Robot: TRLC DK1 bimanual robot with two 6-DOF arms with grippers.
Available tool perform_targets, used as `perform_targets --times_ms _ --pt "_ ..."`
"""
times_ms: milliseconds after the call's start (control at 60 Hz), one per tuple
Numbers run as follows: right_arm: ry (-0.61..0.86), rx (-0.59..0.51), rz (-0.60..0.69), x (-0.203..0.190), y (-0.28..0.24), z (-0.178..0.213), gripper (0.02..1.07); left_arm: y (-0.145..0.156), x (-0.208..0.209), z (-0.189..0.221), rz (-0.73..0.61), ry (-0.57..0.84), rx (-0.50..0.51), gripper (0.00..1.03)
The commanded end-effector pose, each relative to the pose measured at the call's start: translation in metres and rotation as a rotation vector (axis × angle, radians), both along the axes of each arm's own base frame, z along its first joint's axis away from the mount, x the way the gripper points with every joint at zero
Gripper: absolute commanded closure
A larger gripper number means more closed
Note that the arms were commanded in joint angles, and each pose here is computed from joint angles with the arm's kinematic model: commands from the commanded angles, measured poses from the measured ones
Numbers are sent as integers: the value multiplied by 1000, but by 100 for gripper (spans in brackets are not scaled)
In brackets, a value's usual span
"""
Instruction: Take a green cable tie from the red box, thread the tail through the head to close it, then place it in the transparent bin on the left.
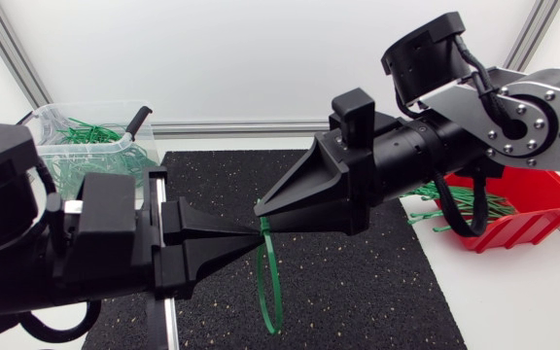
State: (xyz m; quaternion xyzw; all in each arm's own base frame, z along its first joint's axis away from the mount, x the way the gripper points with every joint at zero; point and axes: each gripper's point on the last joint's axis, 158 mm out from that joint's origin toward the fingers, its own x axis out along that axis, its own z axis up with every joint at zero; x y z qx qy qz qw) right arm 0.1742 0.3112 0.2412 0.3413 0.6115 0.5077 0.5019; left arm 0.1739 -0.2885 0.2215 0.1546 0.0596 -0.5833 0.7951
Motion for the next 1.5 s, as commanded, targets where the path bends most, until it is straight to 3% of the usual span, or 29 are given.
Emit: perform_targets --times_ms 0,67,300,633,833,867,967,1000,1083,1267,1483 --pt "-27 6 10 -1 0 3 91 -2 -1 19 -12 -60 -18 99" --pt "-38 2 -1 2 -1 3 101 -3 -2 19 -15 -62 -17 99" --pt "-49 -6 -17 6 -2 4 101 -7 -11 19 -25 -75 -7 99" --pt "-27 -53 -88 40 -4 -16 101 -25 -60 26 -91 -130 -1 99" --pt "-49 -42 -59 18 -7 -12 100 -20 -32 18 -4 -124 24 99" --pt "-67 -36 -57 17 -8 -11 89 -17 -20 17 28 -124 25 99" --pt "-134 -51 -55 14 -11 -19 19 -1 18 7 131 -97 48 99" --pt "-174 -76 -63 14 -11 -26 7 8 35 3 183 -85 56 99" --pt "-269 -122 -75 18 -14 -43 6 29 68 -3 260 -41 52 99" --pt "-400 -207 -166 51 -29 -69 6 112 158 -11 557 7 62 99" --pt "-561 -286 -246 77 -43 -81 6 221 232 33 877 -27 19 99"
